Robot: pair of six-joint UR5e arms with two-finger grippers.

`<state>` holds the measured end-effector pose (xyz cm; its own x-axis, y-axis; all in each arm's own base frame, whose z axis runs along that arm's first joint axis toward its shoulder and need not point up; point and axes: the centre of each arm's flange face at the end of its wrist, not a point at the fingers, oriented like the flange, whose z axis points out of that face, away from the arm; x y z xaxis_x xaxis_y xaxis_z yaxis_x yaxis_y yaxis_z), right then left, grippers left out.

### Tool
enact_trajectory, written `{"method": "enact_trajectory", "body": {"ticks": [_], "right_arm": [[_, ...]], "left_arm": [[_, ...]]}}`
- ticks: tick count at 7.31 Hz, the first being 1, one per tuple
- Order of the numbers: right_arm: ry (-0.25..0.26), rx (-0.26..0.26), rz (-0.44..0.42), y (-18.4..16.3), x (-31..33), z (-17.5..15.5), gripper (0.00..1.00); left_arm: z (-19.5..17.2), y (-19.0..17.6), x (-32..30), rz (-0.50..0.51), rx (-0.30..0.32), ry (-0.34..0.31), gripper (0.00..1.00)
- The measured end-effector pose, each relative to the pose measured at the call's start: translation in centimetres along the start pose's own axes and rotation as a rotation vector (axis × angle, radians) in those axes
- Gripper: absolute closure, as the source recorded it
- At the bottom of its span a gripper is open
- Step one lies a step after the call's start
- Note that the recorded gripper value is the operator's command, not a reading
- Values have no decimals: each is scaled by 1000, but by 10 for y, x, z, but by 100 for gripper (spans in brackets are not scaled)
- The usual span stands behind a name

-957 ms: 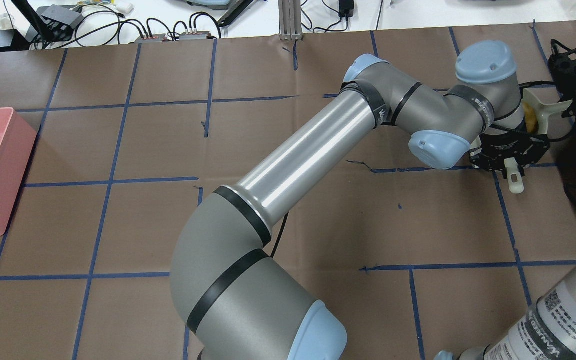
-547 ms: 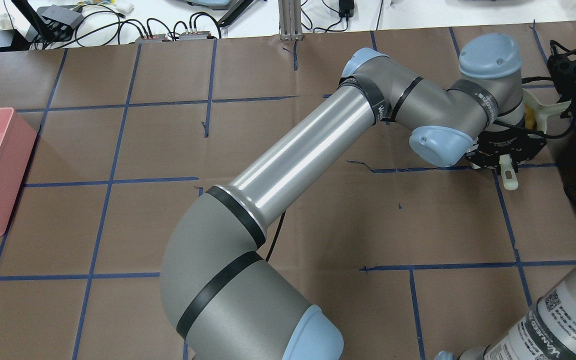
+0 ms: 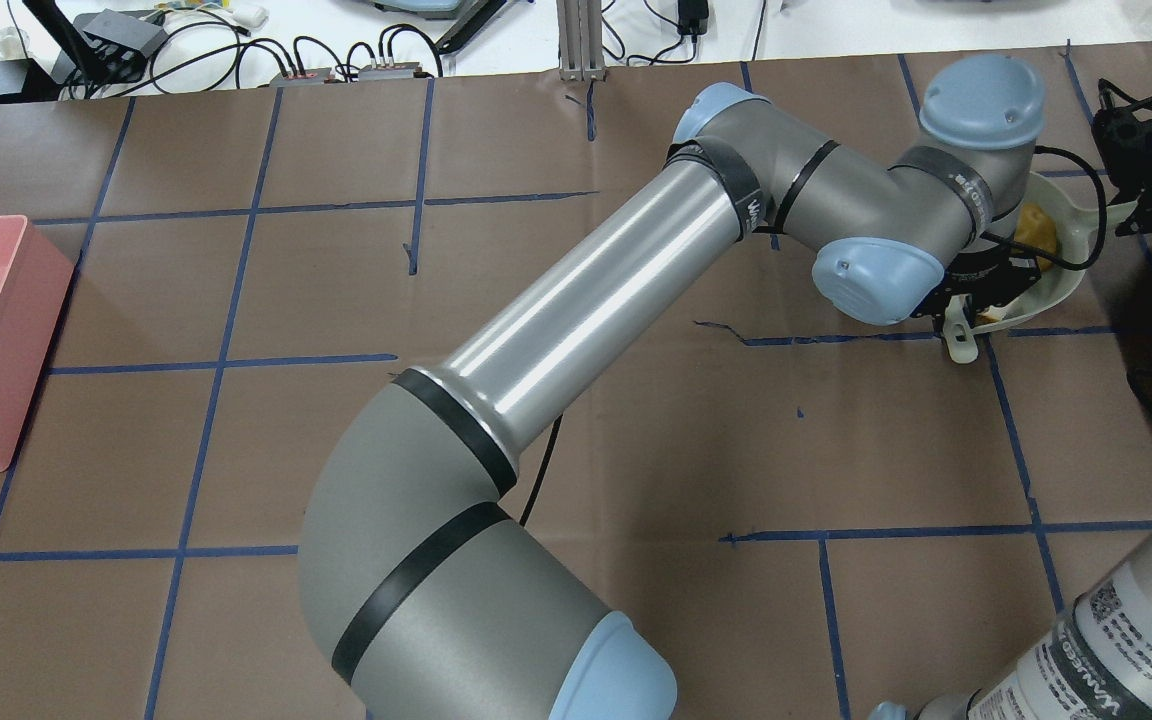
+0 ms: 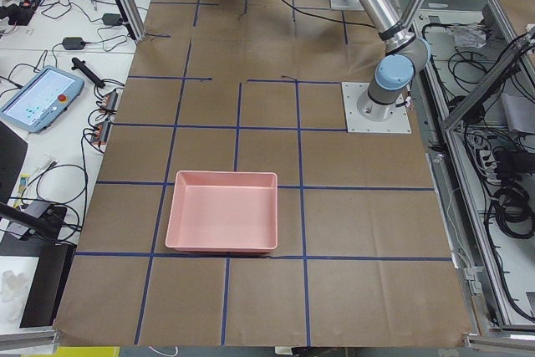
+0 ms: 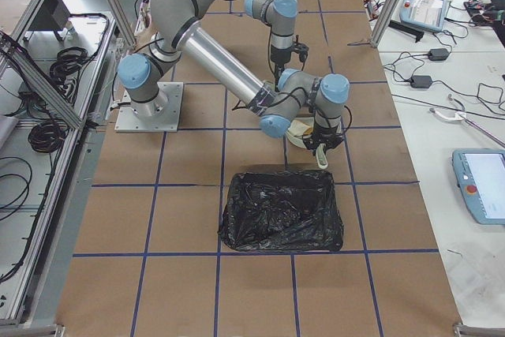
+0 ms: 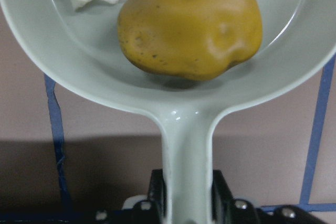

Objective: Sweep and dump trash in nearest bin
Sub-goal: 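Sweep the bread and potato into the dustpan with the left gripper's brush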

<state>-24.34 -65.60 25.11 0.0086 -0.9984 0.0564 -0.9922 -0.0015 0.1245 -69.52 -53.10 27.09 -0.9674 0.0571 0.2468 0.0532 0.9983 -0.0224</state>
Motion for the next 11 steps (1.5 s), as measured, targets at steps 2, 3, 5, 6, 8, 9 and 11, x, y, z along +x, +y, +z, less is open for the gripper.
{"method": "enact_trajectory", "body": {"ticks": [2, 3, 5, 6, 8, 9, 11], "right_arm": [[0, 1, -1, 0, 0, 0, 100], [0, 2, -1, 0, 0, 0, 100], [-1, 2, -1, 0, 0, 1, 100], [-1, 3, -1, -1, 0, 1, 100], [-2, 4, -2, -1, -1, 2, 100], [-3, 4, -2, -1, -1, 2, 100], [-2, 7, -1, -1, -1, 2, 100]], "left_arm": [[9, -4, -9, -3, 15, -65, 100], [10, -6, -10, -5, 17, -73, 100], [19, -10, -9, -12, 17, -75, 100], [26, -14, -6, -12, 21, -70, 100], [33, -21, 3, -6, 28, -42, 100], [38, -20, 7, -4, 11, -20, 100], [44, -13, 19, 3, -55, 67, 100]]}}
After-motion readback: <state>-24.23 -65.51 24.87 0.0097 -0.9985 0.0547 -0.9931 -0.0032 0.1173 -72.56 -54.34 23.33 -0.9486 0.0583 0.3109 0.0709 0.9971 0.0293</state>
